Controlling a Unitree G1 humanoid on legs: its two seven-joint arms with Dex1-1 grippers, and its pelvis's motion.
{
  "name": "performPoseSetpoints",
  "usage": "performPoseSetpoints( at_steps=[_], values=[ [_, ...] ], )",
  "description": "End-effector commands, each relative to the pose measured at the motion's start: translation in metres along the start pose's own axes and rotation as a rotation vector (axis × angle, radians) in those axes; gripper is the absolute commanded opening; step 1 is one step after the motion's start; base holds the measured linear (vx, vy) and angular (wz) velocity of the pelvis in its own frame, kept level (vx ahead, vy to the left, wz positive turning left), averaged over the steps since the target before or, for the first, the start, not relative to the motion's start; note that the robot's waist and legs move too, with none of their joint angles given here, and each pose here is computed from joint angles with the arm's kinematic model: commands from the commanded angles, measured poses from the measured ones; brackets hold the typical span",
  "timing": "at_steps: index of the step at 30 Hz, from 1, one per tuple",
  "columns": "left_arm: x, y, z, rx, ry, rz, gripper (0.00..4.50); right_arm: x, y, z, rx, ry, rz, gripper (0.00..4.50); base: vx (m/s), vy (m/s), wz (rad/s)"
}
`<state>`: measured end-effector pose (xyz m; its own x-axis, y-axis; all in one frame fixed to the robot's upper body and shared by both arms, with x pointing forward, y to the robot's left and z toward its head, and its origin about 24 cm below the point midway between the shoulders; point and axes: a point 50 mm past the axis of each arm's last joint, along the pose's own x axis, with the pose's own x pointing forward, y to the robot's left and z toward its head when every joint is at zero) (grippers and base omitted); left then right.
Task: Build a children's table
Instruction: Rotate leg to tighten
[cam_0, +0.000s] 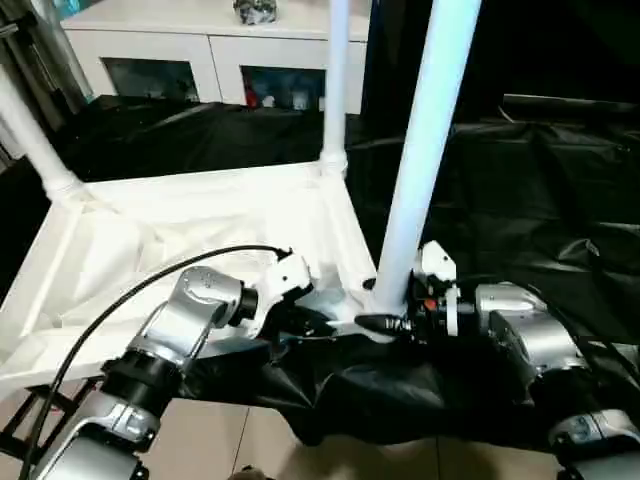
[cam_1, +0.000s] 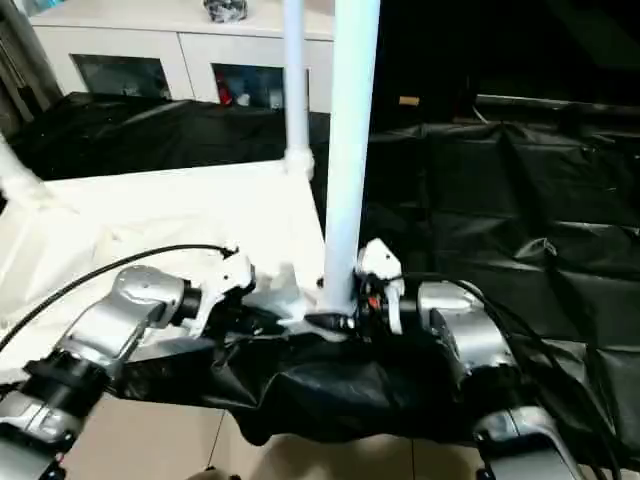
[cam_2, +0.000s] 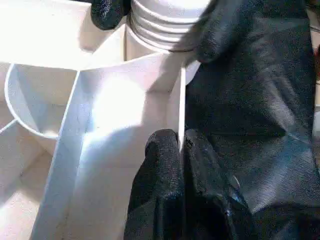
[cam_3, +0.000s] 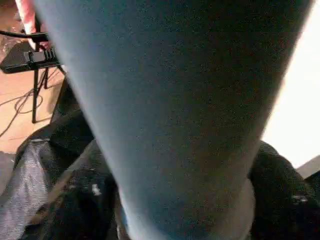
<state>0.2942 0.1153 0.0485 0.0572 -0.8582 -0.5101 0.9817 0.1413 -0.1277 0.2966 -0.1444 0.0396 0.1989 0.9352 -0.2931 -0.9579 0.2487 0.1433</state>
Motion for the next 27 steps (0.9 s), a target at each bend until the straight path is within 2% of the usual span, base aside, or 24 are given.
performPoseSetpoints(
  at_steps=[1, 4, 8, 9, 12, 16, 17, 18, 20, 22, 24, 25, 27],
  values=[
    [0.011, -0.007, 0.024, 0.074, -0.089, -0.065, 0.0, 0.022, 0.016, -0.003, 0.001, 0.017, 0.13, 2.89, 0.0, 0.0, 0.0],
    [0.015, -0.002, 0.026, 0.066, -0.103, 0.009, 0.0, 0.028, 0.01, -0.001, 0.006, -0.008, 0.037, 2.77, 0.0, 0.0, 0.0],
    [0.021, 0.012, 0.03, 0.026, -0.101, 0.159, 0.0, 0.037, -0.01, -0.005, 0.036, 0.006, -0.261, 2.73, 0.0, 0.0, 0.0],
    [0.021, 0.012, 0.03, 0.026, -0.101, 0.159, 0.0, 0.037, -0.01, -0.005, 0.036, 0.006, -0.261, 2.72, 0.0, 0.0, 0.0],
    [0.029, 0.028, 0.036, -0.045, -0.114, 0.346, 0.0, 0.043, -0.029, -0.011, 0.111, 0.03, -0.576, 2.72, 0.0, 0.0, 0.0],
    [0.033, 0.037, 0.04, -0.081, -0.121, 0.454, 0.0, 0.051, -0.036, -0.013, 0.193, 0.03, -0.728, 2.72, 0.0, 0.0, 0.0],
    [0.033, 0.038, 0.04, -0.081, -0.121, 0.455, 0.0, 0.051, -0.036, -0.013, 0.195, 0.028, -0.728, 2.72, 0.0, 0.0, 0.0],
    [0.034, 0.039, 0.041, -0.075, -0.12, 0.465, 0.0, 0.057, -0.035, -0.011, 0.214, 0.002, -0.71, 3.28, 0.0, 0.0, 0.0],
    [0.034, 0.037, 0.042, -0.058, -0.128, 0.429, 0.0, 0.06, -0.033, -0.006, 0.241, -0.041, -0.648, 3.28, 0.0, 0.0, 0.0],
    [0.033, 0.035, 0.042, -0.054, -0.13, 0.415, 0.0, 0.062, -0.032, -0.004, 0.25, -0.057, -0.625, 3.58, 0.0, 0.0, 0.0],
    [0.033, 0.032, 0.04, -0.041, -0.131, 0.376, 0.0, 0.062, -0.03, -0.001, 0.21, -0.063, -0.57, 3.69, 0.0, 0.0, 0.0],
    [0.032, 0.029, 0.038, -0.027, -0.131, 0.341, 0.0, 0.061, -0.028, 0.001, 0.142, -0.048, -0.523, 3.79, 0.0, 0.0, 0.0],
    [0.031, 0.026, 0.037, -0.019, -0.13, 0.31, 0.0, 0.06, -0.025, 0.003, 0.094, -0.048, -0.464, 3.79, 0.0, 0.0, 0.0]
  ],
)
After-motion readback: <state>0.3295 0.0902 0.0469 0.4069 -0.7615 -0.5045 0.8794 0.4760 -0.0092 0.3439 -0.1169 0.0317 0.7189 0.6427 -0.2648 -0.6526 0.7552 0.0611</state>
